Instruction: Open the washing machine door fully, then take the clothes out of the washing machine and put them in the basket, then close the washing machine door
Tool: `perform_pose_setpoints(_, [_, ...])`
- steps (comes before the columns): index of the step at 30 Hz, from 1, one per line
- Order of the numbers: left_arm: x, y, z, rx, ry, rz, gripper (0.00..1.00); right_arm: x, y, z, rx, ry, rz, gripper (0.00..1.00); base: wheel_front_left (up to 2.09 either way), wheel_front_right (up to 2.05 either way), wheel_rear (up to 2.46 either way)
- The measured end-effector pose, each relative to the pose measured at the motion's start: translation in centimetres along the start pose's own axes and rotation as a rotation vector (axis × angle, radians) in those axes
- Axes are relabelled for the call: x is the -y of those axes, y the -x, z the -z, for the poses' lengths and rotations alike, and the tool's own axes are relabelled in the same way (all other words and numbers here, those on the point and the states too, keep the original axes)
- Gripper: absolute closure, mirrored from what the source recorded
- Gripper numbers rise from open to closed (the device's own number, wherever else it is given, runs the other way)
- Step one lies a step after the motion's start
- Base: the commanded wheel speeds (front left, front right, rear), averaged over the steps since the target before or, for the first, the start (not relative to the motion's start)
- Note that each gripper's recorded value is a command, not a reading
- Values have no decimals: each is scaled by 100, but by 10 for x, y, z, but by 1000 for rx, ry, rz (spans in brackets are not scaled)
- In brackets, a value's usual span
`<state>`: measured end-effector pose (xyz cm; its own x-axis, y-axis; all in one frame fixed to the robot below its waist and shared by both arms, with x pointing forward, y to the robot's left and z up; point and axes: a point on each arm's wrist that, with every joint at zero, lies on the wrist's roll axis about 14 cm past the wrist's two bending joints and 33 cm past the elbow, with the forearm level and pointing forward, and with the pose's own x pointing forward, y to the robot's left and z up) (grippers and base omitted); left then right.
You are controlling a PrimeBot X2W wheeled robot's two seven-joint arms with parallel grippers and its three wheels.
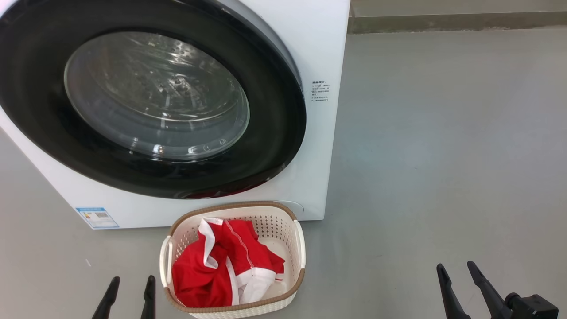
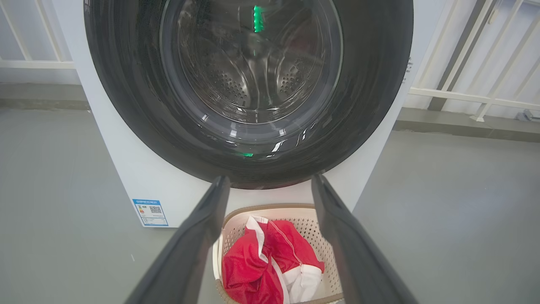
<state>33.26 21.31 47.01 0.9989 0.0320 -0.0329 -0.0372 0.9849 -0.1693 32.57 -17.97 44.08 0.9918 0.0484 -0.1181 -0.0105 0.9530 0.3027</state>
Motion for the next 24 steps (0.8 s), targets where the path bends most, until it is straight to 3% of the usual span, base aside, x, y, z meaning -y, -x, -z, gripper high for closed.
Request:
perform_pose_setpoints(14, [-2,0,0,1,7,-11,0,-2,-1,1,-2,-2,-4,0,0,0,0])
perform_pose_setpoints(15, [-2,1,1,-2,8,-13,100,-2,-1,1,-4,-3,-4,100,0,0,0])
perform_pose_setpoints(24, [4,7,29,-88,73,-32,100,-3,5,28,-88,-45,18,100,0,0,0])
